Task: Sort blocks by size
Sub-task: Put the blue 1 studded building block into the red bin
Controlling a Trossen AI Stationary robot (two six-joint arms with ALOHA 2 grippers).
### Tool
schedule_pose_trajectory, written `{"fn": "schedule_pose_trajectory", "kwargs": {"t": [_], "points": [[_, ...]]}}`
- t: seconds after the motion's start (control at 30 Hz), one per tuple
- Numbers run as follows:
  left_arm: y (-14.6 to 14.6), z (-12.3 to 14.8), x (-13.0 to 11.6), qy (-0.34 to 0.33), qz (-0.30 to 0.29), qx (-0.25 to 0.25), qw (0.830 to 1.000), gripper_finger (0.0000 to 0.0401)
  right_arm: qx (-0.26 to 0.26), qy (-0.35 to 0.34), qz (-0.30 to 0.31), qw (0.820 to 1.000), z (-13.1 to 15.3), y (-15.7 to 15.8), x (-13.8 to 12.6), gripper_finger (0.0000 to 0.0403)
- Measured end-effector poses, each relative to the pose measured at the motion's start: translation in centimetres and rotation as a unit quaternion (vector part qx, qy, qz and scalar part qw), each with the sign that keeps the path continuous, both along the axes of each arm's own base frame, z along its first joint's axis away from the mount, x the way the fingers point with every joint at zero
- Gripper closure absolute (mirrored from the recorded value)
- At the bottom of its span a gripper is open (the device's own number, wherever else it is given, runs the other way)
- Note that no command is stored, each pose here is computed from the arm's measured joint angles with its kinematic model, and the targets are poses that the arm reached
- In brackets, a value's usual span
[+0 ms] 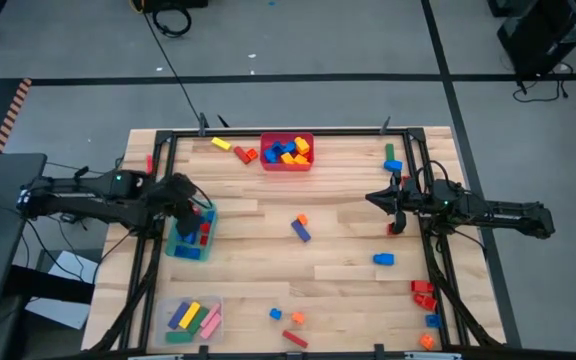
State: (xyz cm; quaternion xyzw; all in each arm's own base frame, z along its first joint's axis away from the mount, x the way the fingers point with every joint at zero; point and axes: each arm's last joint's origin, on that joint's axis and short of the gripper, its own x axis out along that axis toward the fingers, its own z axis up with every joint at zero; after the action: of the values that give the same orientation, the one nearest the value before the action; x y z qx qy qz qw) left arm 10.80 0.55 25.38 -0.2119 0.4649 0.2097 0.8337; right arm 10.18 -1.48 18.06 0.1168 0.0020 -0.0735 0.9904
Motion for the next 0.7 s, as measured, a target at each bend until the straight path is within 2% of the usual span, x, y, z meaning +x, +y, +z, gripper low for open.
{"fn": "schedule_pose_trajectory", "kwargs": {"t": [0.17,0.37,0.5,0.7], "points": [[0.2,2.2,0.3,-0.038,-0.006,0.035,0.999,0.0213,0.0,0.0,0.0,1.0,0.0,0.0,0.0,0.0368],[0.2,2.7,1.3,-0.075,-0.005,0.044,0.996,0.0213,0.0,0.0,0.0,1.0,0.0,0.0,0.0,0.0368],[0.2,2.2,2.6,-0.054,-0.026,0.057,0.997,0.0213,0.0,0.0,0.0,1.0,0.0,0.0,0.0,0.0371],[0.2,0.9,4.6,-0.007,-0.018,0.049,0.999,0.0213,0.0,0.0,0.0,1.0,0.0,0.0,0.0,0.037]]}}
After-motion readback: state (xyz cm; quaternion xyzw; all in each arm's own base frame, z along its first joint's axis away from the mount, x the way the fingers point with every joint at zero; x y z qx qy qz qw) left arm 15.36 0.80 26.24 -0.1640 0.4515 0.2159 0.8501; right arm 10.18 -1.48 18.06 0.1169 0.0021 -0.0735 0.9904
